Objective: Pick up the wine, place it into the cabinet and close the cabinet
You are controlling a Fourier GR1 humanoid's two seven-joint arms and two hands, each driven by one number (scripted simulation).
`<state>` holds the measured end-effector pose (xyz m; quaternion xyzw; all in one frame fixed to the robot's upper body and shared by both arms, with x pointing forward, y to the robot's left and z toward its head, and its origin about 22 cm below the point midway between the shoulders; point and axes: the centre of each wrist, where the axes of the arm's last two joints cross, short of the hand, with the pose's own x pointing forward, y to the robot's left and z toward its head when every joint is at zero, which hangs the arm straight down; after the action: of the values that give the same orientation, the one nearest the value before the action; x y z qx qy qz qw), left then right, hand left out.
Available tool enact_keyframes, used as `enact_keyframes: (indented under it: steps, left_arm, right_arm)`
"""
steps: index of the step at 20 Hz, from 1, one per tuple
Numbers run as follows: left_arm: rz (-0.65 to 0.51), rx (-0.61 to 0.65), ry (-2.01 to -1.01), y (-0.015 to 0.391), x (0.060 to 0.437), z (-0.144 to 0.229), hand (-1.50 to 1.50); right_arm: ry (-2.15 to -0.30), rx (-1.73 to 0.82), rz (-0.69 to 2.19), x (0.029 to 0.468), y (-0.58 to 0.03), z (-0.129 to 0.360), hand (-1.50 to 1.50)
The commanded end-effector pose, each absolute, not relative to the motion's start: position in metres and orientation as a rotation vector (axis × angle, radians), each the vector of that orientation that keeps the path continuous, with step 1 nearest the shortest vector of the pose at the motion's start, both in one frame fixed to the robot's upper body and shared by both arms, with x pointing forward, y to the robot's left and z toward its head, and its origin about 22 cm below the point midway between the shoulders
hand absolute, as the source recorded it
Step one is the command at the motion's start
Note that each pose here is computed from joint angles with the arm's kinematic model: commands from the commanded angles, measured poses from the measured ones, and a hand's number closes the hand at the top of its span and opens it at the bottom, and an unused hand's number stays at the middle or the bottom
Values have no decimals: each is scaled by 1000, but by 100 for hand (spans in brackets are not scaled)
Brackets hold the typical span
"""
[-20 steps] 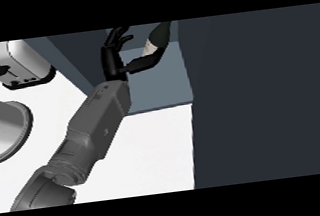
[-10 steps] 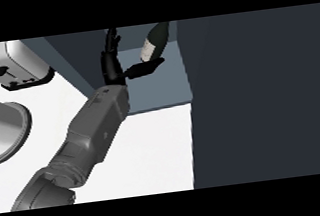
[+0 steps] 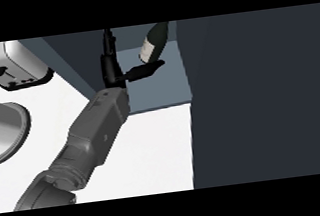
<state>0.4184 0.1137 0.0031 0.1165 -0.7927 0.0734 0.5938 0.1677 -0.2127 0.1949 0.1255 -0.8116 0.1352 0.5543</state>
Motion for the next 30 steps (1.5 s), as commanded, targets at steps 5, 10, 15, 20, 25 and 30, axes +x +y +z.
enact_keyframes:
  steps: [5, 10, 15, 20, 25, 30]
  left_arm:
    - [166, 196, -1849, 119, 419, 2, -150]
    - [142, 144, -1869, 122, 410, -13, -150]
    - [135, 128, -1870, 126, 404, -23, -150]
    - [174, 39, -1868, 122, 409, -13, -150]
    - [216, 8, -1860, 128, 400, -28, -150]
    - [232, -17, -1858, 119, 401, -20, -150]
  right_arm:
    - [-1922, 311, 298, 159, -215, 203, -150]
    - [-1945, 312, 310, 151, -217, 200, -150]
    - [-1936, 324, 351, 150, -216, 209, -150]
    - [-1910, 317, 301, 150, -207, 201, -150]
    - [-1914, 329, 309, 154, -213, 203, -150]
    - [-1898, 318, 318, 154, -206, 207, -150]
